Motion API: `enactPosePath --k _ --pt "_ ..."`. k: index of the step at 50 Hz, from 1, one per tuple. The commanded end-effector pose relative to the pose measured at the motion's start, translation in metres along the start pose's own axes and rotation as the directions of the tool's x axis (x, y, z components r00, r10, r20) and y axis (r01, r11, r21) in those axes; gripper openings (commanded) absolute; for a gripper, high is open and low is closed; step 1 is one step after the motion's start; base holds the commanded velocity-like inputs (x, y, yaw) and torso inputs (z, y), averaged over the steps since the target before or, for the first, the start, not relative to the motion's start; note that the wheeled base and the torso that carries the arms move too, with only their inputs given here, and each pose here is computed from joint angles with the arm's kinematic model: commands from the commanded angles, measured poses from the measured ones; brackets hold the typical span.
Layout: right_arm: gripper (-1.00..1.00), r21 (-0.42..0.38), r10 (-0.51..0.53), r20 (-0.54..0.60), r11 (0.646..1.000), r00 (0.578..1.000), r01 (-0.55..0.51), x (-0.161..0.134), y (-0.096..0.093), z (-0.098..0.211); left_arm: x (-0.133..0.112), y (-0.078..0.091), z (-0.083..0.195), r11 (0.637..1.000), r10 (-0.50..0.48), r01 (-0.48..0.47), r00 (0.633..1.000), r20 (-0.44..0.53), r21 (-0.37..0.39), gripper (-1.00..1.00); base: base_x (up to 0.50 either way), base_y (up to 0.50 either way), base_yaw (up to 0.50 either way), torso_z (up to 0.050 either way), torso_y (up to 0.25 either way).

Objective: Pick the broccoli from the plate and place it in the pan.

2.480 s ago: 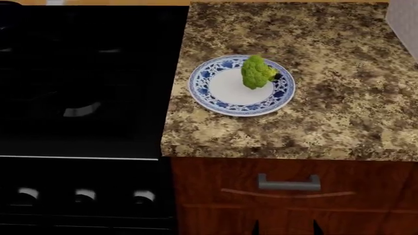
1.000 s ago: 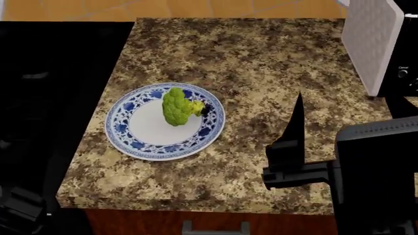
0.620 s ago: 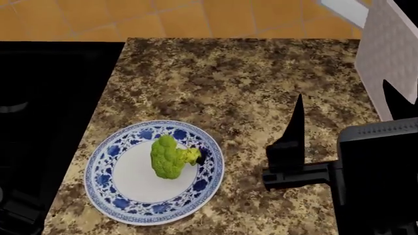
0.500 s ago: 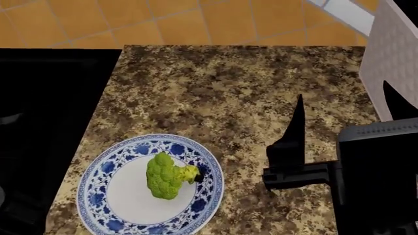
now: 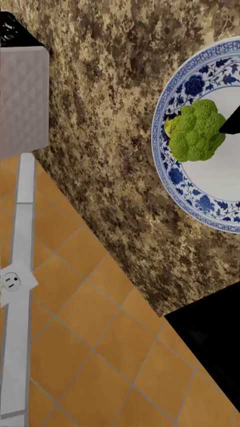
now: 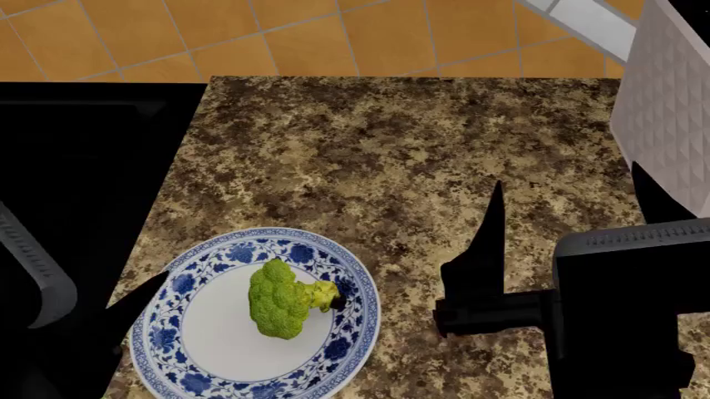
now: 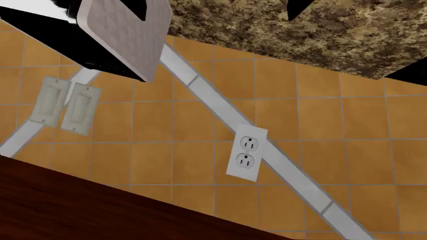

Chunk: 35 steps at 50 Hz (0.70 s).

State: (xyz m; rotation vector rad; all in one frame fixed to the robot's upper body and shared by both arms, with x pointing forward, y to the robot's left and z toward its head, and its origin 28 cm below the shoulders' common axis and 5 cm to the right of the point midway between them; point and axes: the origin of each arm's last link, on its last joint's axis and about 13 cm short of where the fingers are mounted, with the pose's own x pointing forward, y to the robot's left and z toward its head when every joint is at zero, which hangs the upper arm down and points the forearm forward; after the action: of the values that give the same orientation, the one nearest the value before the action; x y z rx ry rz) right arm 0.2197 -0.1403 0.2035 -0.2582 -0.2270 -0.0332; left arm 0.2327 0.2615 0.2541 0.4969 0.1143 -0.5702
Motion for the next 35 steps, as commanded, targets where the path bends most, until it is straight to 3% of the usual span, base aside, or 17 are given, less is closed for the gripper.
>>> enactPosePath --k 1,19,30,35 --pt "1.0 0.07 0.049 -0.026 0.996 0.998 -0.047 -0.003 0.008 -0.01 0.026 0.042 0.009 0.989 -0.13 0.136 0.985 -0.11 0.054 1.0 0.0 0.0 0.0 0.0 0.0" --pt "1.0 0.08 0.05 -0.037 0.996 0.998 -0.047 -0.01 0.003 -0.015 0.06 0.039 0.004 0.981 -0.17 0.183 0.972 -0.165 0.069 1.0 0.0 0.0 0.0 0.0 0.0" --pt "1.0 0.084 0.039 -0.045 0.996 0.998 -0.035 -0.008 0.004 -0.019 0.085 0.045 0.014 0.969 -0.216 0.231 0.965 -0.151 0.092 1.0 0.0 0.0 0.0 0.0 0.0" --pt "1.0 0.088 0.04 -0.046 0.995 0.998 -0.036 -0.007 0.007 -0.019 0.09 0.038 0.018 0.957 -0.255 0.271 0.957 -0.139 0.107 1.0 0.0 0.0 0.0 0.0 0.0"
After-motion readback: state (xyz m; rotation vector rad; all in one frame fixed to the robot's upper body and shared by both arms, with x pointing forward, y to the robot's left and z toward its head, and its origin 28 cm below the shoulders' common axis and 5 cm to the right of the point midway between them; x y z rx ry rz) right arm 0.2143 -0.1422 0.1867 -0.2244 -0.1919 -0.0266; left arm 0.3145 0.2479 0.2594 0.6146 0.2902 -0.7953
